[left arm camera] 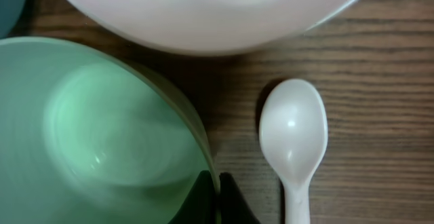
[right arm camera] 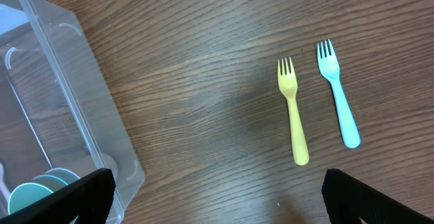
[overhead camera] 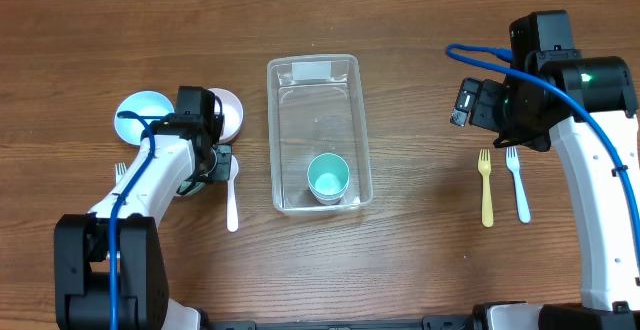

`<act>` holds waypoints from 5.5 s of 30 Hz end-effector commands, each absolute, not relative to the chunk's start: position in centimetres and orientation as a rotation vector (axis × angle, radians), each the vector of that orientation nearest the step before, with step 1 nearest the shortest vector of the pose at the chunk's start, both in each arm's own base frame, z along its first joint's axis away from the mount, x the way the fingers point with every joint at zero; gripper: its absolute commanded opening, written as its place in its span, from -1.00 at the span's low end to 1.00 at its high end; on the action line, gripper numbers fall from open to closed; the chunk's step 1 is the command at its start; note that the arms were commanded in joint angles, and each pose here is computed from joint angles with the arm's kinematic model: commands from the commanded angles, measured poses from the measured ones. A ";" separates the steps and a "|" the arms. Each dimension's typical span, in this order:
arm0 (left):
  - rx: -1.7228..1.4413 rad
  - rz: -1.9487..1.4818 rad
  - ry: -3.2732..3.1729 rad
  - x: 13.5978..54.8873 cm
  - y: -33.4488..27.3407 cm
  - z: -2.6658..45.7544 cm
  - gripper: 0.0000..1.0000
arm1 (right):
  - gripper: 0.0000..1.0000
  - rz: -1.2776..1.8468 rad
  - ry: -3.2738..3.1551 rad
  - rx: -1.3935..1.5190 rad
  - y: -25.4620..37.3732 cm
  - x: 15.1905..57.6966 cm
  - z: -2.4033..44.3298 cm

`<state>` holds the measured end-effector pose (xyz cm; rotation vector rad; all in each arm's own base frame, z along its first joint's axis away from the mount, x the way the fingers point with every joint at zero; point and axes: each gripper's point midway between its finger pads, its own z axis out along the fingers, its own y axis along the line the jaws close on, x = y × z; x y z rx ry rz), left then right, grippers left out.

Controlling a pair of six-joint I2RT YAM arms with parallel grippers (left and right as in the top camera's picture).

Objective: Pack container
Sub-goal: 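Grasp the green bowl rim with the left gripper, then carry the green bowl into the container's upper half and release, then move the left gripper to the white bowl and grasp its rim, then carry the white bowl onto the green bowl in the container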

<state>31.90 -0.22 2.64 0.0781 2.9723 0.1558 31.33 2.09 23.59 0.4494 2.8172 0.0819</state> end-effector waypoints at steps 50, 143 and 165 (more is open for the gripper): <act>1.021 -0.079 2.326 39.0 -23.9 13.1 -0.82 | 1.00 0.087 2.768 0.445 1.9 31.6 25.0; -0.684 -0.327 2.666 43.8 -2.1 16.8 -0.92 | 1.00 0.087 2.768 0.445 1.9 31.6 25.0; 0.162 -0.381 2.721 44.9 -18.4 14.8 -0.92 | 1.00 0.087 2.767 0.445 1.9 31.6 25.0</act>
